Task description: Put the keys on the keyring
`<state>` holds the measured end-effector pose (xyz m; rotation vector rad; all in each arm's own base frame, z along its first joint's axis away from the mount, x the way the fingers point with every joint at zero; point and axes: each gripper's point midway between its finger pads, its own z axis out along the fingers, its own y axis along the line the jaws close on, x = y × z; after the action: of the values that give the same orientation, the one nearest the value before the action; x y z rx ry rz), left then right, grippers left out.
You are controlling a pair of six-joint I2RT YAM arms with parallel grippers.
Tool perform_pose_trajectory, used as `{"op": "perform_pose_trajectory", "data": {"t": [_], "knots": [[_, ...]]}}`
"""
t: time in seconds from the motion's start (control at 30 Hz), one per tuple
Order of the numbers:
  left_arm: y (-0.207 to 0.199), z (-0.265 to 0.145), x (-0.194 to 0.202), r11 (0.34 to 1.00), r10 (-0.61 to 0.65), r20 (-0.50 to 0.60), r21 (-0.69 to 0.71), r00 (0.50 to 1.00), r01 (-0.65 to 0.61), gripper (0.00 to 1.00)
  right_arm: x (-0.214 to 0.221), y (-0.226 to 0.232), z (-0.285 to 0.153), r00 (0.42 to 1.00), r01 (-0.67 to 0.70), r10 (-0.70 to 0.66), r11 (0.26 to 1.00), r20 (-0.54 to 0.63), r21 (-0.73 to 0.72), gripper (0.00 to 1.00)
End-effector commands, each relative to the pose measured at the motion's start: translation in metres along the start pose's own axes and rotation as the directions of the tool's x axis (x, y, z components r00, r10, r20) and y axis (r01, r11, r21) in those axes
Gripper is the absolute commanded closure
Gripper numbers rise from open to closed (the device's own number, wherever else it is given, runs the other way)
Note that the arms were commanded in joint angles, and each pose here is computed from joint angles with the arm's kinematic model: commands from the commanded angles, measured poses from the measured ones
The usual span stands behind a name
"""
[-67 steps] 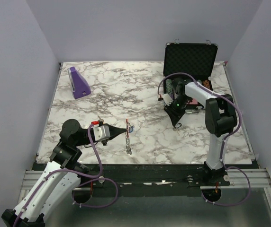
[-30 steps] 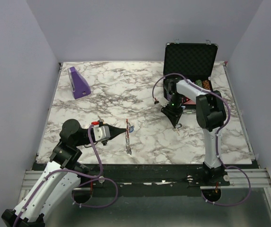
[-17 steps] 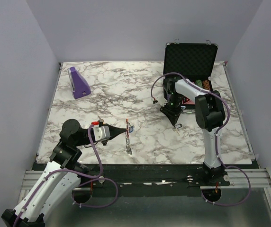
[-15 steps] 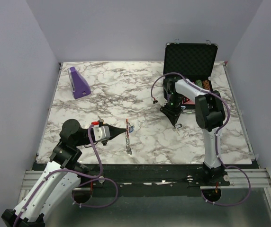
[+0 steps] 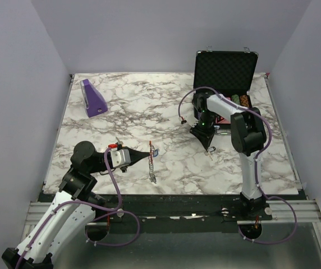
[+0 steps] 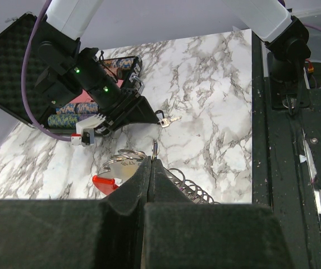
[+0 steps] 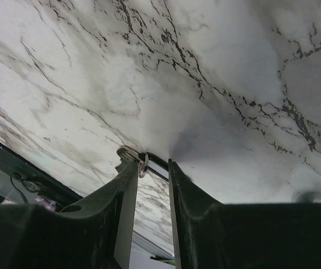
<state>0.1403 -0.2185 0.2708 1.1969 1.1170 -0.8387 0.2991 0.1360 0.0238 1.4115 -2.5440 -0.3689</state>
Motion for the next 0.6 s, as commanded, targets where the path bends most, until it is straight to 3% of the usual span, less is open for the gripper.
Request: {"op": "perform_pose_trajectory", "data": {"t": [0.0, 0.57], "knots": [[0.0017, -0.0002, -0.0038, 0.999, 0.033, 0.011, -0.007, 0.999, -0.033, 1.00, 0.0083, 0.0052, 0.0019, 0.999, 0.012, -0.012, 1.000, -0.046, -0.010, 0.64], [0.0021, -0.0003, -0.0037, 0.999, 0.034, 0.010, -0.008, 0.999, -0.034, 1.00, 0.0139, 0.0099, 0.0030, 0.998, 0.011, -0.013, 1.000, -0.064, -0.022, 0.71]]}}
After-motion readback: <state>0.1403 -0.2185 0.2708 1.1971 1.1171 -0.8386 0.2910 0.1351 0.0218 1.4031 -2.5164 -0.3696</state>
